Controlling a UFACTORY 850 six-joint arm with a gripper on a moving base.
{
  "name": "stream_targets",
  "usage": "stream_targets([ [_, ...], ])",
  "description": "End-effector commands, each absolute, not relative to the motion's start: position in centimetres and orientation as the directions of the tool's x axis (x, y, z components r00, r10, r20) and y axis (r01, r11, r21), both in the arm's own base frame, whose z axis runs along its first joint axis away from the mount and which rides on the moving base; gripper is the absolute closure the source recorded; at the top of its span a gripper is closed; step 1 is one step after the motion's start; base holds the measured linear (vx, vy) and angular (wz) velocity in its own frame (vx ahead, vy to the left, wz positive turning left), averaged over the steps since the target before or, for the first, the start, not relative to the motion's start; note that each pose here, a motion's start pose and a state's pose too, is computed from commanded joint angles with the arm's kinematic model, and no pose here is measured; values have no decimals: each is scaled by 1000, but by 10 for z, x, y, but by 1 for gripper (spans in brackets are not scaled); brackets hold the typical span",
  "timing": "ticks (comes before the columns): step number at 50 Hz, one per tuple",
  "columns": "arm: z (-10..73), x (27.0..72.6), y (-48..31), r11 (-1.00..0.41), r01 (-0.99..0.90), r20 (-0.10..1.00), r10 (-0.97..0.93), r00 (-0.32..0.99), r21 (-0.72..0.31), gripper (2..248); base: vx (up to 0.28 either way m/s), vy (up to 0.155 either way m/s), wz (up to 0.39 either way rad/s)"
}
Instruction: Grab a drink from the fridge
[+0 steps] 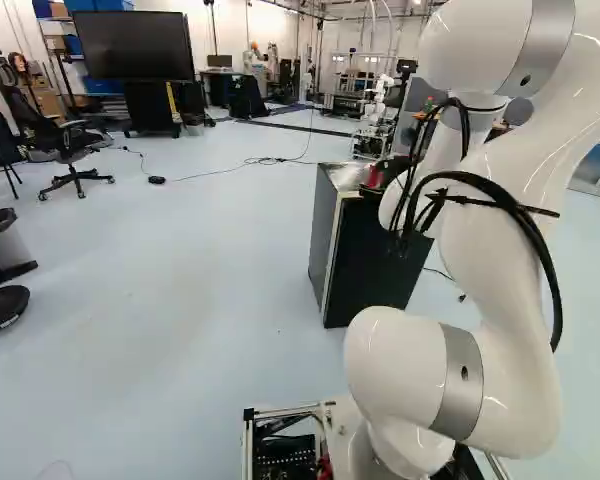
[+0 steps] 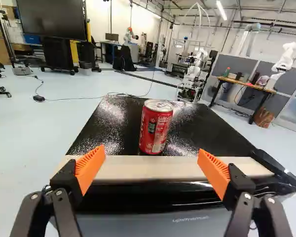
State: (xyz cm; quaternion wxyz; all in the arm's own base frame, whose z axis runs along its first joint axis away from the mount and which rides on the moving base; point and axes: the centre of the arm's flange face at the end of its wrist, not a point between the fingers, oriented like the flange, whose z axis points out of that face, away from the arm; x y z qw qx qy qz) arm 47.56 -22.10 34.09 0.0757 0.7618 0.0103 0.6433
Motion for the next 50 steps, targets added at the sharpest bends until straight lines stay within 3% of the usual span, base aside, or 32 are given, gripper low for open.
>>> stream_targets([
  [50, 328, 566, -237, -987, -92, 987, 125, 105, 135, 3, 0, 0, 0],
])
